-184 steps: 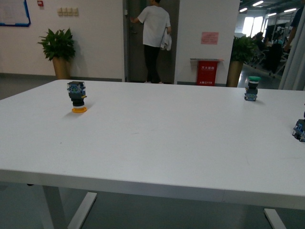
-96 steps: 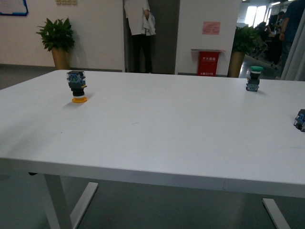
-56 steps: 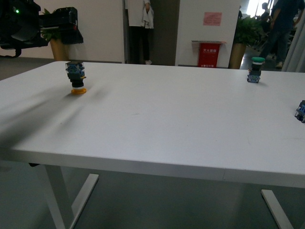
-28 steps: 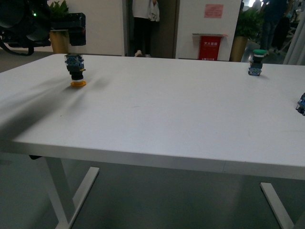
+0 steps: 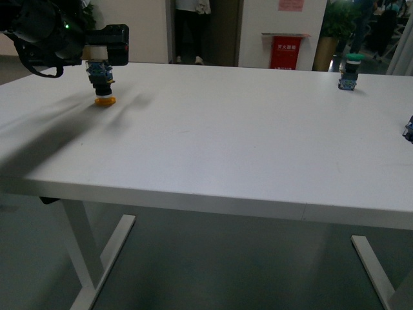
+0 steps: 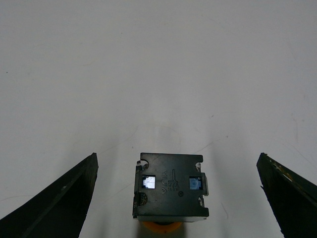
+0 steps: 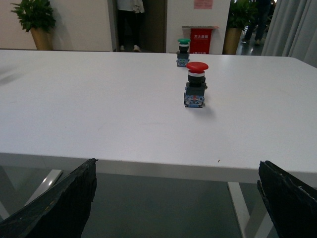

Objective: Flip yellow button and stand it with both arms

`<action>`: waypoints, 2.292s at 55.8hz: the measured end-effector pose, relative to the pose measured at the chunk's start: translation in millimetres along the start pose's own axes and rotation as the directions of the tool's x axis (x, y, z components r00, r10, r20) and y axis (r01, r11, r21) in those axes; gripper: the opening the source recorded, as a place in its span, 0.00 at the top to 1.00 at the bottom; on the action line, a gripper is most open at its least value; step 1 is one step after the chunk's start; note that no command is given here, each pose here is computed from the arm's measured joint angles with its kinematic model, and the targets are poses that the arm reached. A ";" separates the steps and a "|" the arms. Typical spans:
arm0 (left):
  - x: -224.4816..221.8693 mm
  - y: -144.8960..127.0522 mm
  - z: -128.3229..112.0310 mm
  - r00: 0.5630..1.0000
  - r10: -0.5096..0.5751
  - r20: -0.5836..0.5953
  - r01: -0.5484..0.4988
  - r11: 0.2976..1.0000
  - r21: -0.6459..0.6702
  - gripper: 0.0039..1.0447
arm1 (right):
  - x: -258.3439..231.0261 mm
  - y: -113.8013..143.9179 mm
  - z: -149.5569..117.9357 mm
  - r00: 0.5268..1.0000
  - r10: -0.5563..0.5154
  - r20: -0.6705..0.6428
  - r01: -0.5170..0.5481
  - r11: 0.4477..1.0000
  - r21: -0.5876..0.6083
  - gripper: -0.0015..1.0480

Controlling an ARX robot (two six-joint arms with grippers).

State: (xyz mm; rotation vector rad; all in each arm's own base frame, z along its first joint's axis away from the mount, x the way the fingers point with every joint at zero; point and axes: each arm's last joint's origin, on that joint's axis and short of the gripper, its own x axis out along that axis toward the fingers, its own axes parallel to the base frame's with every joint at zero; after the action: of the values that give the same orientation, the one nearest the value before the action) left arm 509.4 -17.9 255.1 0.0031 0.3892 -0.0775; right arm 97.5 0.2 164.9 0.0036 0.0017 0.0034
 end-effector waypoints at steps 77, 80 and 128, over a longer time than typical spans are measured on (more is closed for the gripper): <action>-38.3 -90.5 64.1 0.562 -0.707 0.430 0.797 0.323 -0.511 0.65 | 0.0 0.0 0.0 1.000 0.000 0.000 0.000 1.000 0.000 0.07; -30.1 -98.4 51.7 0.528 -0.724 0.444 0.784 0.214 -0.583 0.65 | 0.0 0.0 0.0 1.000 0.000 0.000 0.000 1.000 0.000 0.07; -6.6 -155.5 34.7 0.389 -0.837 0.386 0.657 -0.042 -0.752 0.65 | 14.6 4.0 33.8 0.971 -0.030 -0.236 0.062 0.989 0.131 0.07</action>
State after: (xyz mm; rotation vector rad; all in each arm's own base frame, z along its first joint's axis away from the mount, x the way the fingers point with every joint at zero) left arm 504.6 -173.0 291.6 -1.2913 0.5592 -1.0719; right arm 112.2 4.2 198.7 0.1418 0.2374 -0.0430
